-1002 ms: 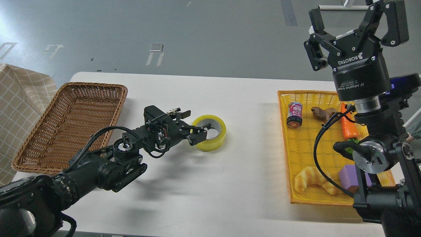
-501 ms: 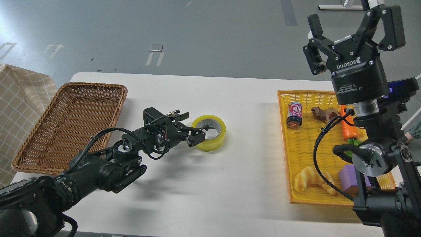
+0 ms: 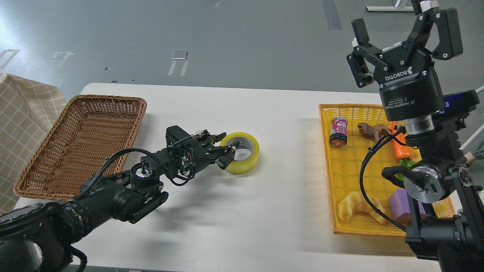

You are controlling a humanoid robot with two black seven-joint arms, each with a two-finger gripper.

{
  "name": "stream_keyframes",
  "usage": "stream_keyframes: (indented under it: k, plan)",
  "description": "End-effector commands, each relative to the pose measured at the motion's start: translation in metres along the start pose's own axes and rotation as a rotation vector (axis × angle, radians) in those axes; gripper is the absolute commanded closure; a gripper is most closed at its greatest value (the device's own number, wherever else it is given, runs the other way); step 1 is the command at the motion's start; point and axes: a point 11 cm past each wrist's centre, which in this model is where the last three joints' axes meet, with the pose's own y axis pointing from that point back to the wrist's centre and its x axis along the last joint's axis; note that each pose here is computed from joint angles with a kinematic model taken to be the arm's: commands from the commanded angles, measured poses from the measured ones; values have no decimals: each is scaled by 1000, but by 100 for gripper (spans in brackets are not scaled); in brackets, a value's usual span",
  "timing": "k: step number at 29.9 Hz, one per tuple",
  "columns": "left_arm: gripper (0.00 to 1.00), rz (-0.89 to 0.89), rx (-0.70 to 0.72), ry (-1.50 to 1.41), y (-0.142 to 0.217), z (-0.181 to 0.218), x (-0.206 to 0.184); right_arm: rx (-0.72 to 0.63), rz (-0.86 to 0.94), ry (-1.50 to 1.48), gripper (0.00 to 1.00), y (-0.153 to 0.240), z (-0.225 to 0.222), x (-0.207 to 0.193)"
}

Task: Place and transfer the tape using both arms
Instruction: 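Close the left gripper on the tape roll's rim, then carry the tape roll with the left gripper over the wicker basket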

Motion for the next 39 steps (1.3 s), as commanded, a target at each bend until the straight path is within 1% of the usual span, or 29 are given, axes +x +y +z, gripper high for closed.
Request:
stream_keyframes:
  k: [1, 5, 11, 12, 13, 14, 15, 16, 18, 30, 37, 39]
  plan:
    - [47, -21, 2, 4, 1, -1, -6, 1, 1, 1, 4, 0, 0, 0]
    - [47, -22, -20, 3, 1, 1, -6, -4, 7, 0, 4, 2, 1, 1]
    - [62, -11, -27, 10, 0, 2, -2, -6, 12, 2, 4, 3, 1, 2]
    - [67, -8, -23, 22, 0, 2, -2, -5, 11, 2, 4, 3, 1, 2]
    - [70, -5, -24, 25, 0, 2, -1, -5, 11, 2, 4, 3, 1, 2]
    - [79, 0, -20, 34, 0, 1, 0, -6, 13, 2, 4, 3, 1, 2]
    - [90, 7, -25, 45, -1, 1, 3, -8, 14, 3, 4, 4, 2, 2]
    - [95, 10, -30, 48, -1, 1, 3, -8, 15, 3, 4, 4, 2, 3]
    - [100, 15, -53, 56, -1, 3, 5, -9, 18, 3, 4, 4, 2, 3]
    - [100, 68, -70, 79, -6, 3, 30, -21, 31, 1, 4, 8, 6, 6]
    - [100, 98, -54, 39, -4, -12, 55, -19, 34, 3, 4, 8, 6, 7]
    - [100, 99, -45, 23, 2, -22, 59, -17, 32, 3, 4, 7, 5, 7]
